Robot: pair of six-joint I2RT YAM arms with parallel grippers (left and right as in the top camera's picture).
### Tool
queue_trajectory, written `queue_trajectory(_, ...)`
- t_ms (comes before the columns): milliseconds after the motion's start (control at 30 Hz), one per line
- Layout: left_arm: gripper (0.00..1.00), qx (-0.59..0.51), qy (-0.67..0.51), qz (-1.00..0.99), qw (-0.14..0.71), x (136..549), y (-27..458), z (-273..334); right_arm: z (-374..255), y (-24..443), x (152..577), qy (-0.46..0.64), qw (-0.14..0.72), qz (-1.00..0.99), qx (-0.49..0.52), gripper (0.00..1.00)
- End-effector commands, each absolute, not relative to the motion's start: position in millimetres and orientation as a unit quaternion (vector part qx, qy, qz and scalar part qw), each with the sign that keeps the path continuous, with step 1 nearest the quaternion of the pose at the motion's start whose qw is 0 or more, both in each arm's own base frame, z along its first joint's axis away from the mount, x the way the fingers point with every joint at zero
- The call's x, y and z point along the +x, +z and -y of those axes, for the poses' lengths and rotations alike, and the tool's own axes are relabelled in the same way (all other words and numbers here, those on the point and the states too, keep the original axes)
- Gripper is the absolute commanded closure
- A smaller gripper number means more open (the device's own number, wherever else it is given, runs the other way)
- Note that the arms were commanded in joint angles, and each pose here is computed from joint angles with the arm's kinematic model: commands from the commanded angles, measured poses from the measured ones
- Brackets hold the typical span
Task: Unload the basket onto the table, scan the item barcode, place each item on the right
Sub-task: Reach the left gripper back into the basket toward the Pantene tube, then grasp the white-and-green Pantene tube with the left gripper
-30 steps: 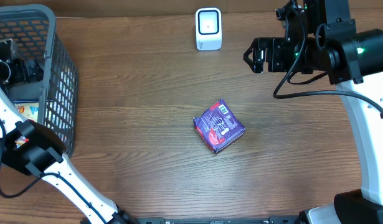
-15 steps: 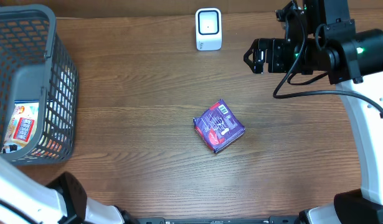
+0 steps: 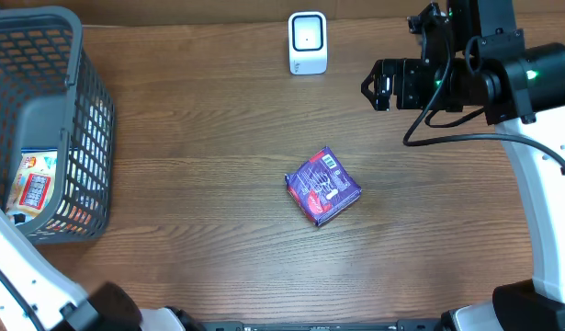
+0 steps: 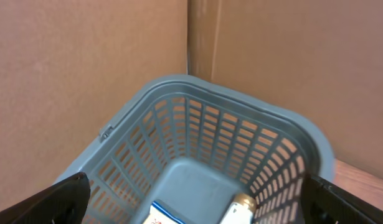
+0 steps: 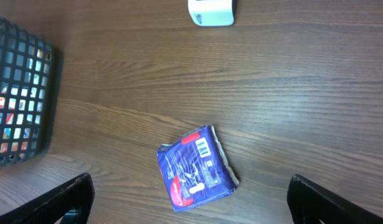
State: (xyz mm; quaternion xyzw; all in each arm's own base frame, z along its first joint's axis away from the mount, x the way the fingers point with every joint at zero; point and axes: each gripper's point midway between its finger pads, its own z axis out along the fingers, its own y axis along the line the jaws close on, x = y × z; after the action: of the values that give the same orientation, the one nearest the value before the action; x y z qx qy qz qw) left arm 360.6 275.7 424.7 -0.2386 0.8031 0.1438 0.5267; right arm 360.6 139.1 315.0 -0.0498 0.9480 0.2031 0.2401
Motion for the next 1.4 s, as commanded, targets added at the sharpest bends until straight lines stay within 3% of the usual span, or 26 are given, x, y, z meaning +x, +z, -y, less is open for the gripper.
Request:
queue_trajectory(0, 0.0, -0.238, 0.141, -0.811, 0.515, 356.1, 417.0, -262.4, -138.1, 318.9, 361.3, 0.196, 0.247, -0.947, -0.051, 0.0)
queue_trajectory(333, 0.0, -0.249, 0.128, -0.908, 0.311, 350.6, 287.2, -284.0, -136.8, 314.6, 355.5, 0.193, 0.232, -0.952, -0.049, 0.0)
queue_trajectory(700, 0.02, -0.207, 0.052, -0.963, 0.166, 362.3, 172.1, -277.1, -135.3, 310.7, 349.0, 0.191, 0.217, -0.956, -0.047, 0.0)
queue_trajectory(1367, 0.0, -0.029, -0.023, -0.985, 0.167, 393.8, 110.8, -262.5, -135.8, 310.9, 350.6, 0.192, 0.219, -0.956, -0.043, 0.0)
